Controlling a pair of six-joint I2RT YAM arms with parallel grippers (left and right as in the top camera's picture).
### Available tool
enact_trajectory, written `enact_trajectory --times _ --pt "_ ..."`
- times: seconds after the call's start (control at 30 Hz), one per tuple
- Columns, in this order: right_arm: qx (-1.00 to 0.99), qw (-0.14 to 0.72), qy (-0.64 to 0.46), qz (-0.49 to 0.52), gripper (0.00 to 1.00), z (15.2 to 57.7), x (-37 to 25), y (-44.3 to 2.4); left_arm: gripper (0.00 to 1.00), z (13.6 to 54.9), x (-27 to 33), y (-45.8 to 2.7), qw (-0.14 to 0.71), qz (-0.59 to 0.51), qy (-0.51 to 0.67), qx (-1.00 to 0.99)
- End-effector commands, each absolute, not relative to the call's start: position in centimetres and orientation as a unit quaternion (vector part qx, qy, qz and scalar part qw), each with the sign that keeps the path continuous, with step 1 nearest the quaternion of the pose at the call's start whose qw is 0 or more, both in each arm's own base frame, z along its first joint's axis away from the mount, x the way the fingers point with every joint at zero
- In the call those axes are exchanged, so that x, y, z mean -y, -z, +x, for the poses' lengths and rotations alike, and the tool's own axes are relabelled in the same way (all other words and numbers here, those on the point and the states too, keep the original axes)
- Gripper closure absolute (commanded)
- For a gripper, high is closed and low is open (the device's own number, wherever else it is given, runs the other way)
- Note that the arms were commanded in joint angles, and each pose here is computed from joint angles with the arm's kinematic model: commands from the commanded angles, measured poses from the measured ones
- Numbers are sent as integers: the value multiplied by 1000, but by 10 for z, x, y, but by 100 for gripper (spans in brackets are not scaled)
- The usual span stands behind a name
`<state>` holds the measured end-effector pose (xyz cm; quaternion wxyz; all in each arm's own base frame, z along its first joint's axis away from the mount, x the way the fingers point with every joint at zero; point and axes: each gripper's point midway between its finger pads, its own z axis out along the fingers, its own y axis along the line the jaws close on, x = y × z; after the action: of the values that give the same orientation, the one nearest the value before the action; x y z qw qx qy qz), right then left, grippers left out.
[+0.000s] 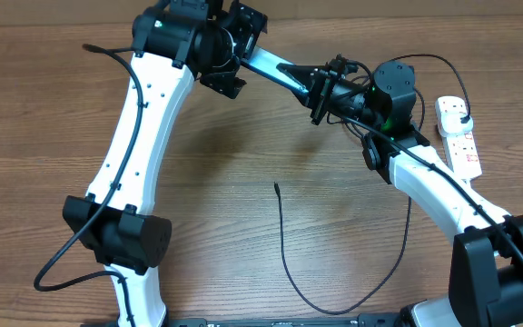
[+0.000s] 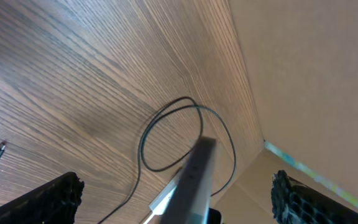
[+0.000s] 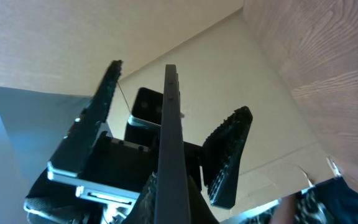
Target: Plug charger to phone and switch on socket
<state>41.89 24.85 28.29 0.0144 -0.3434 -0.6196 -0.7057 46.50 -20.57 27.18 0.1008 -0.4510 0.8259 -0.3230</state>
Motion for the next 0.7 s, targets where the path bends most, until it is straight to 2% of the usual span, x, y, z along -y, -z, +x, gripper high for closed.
enact_trajectory --times 0.0,0.43,0.47,0.53,0.6,0.67 --pt "602 64 714 -353 96 411 -254 -297 0 462 214 -279 99 -449 333 -823" --pt "602 64 716 -348 96 410 -254 -299 0 459 218 -277 95 -447 329 -826" --pt "602 63 717 -345 96 410 -255 -300 2 459 218 -276 94 -447 329 -826" --pt "600 66 718 -346 96 409 -256 -301 17 458 219 -277 94 -446 329 -827" --pt "600 66 718 -346 96 409 -256 -301 28 458 221 -277 94 -445 329 -828" --pt "600 66 718 -346 96 409 -256 -301 33 457 223 -276 93 -443 330 -829"
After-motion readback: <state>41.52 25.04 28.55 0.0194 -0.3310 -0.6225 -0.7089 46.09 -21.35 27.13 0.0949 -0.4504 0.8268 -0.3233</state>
